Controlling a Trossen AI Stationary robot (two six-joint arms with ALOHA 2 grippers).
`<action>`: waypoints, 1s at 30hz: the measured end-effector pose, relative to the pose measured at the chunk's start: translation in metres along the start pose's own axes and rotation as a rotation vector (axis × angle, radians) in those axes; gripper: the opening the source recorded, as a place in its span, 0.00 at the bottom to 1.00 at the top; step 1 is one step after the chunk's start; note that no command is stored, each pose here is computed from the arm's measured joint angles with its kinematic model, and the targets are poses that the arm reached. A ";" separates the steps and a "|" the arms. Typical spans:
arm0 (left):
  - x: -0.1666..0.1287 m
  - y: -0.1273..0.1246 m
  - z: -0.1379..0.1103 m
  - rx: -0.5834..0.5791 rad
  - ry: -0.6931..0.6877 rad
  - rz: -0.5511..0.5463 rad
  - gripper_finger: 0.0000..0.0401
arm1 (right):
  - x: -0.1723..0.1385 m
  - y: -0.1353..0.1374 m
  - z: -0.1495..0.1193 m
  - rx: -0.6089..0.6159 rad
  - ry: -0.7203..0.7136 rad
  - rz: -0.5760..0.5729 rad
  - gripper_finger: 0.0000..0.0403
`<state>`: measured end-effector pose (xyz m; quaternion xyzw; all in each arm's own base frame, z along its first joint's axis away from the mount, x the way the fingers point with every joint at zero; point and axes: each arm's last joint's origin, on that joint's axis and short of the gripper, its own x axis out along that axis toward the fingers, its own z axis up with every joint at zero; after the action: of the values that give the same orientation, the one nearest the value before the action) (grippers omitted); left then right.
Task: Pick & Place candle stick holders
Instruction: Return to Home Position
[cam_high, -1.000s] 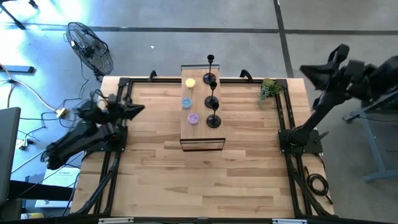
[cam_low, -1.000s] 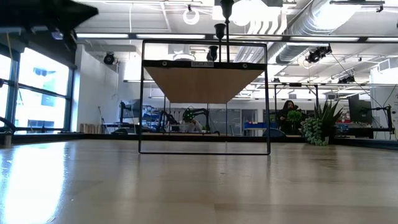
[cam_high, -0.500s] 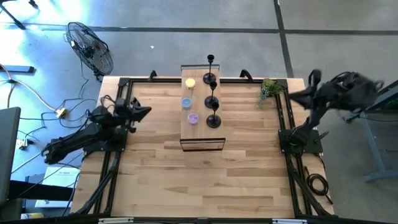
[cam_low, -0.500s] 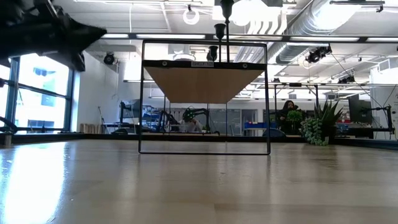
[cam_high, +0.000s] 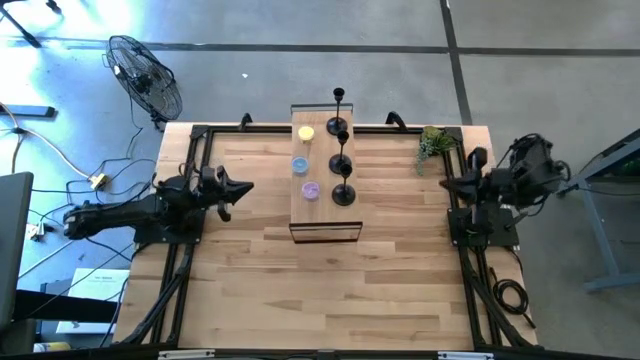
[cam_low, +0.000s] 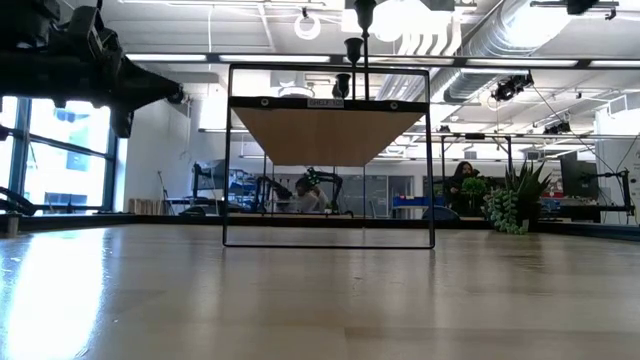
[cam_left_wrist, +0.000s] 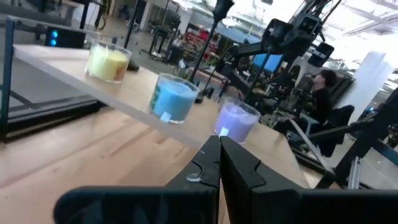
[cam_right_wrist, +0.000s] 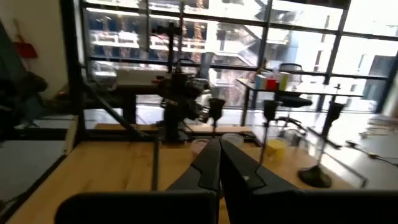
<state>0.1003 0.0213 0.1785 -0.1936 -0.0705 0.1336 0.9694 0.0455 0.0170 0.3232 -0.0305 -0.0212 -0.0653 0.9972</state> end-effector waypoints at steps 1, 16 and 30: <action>0.000 -0.001 -0.001 0.000 0.010 0.004 0.00 | 0.000 0.001 -0.008 0.007 -0.009 0.020 0.00; 0.002 -0.005 -0.005 0.026 0.041 -0.025 0.00 | 0.006 0.028 -0.091 0.131 -0.048 0.176 0.00; 0.002 -0.005 -0.006 -0.037 0.046 -0.026 0.00 | 0.023 0.043 -0.143 0.201 -0.064 0.196 0.00</action>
<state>0.1044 0.0151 0.1754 -0.2137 -0.0530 0.1151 0.9686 0.0794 0.0471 0.1795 0.0655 -0.0563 0.0358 0.9956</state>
